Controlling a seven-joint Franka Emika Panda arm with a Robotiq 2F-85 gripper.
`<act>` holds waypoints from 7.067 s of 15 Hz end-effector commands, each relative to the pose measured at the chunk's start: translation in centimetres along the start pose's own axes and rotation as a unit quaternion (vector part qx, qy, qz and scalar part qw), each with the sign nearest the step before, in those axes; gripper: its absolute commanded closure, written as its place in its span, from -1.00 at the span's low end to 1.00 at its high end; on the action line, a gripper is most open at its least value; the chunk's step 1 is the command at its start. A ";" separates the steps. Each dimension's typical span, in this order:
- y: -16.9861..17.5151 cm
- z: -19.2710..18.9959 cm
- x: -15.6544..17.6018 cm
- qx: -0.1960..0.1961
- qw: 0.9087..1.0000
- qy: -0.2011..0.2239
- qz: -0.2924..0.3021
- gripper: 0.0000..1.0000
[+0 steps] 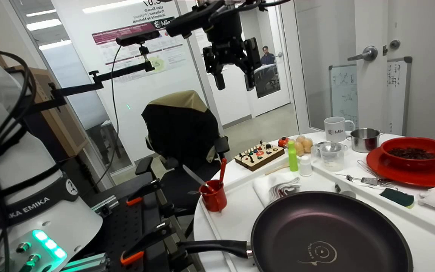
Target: Use the white towel to wipe the pan
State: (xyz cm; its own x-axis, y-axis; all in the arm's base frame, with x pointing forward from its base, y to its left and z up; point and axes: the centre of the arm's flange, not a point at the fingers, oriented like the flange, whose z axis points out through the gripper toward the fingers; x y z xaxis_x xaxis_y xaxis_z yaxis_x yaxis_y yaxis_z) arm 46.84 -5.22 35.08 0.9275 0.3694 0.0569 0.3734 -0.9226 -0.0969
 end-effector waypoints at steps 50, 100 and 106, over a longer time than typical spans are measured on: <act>-4.5 33.0 13.7 -0.118 0.893 -0.086 -0.425 -1.00; -4.2 35.8 12.6 -0.085 0.926 -0.060 -0.363 0.85; -4.3 29.3 12.1 -0.080 0.937 -0.012 -0.339 0.85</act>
State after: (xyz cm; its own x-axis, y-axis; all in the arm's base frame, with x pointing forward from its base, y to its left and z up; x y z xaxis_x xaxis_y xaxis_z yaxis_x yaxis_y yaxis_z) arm 58.65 7.77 2.79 0.4509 0.8924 -0.0161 0.8899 -0.4481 0.0854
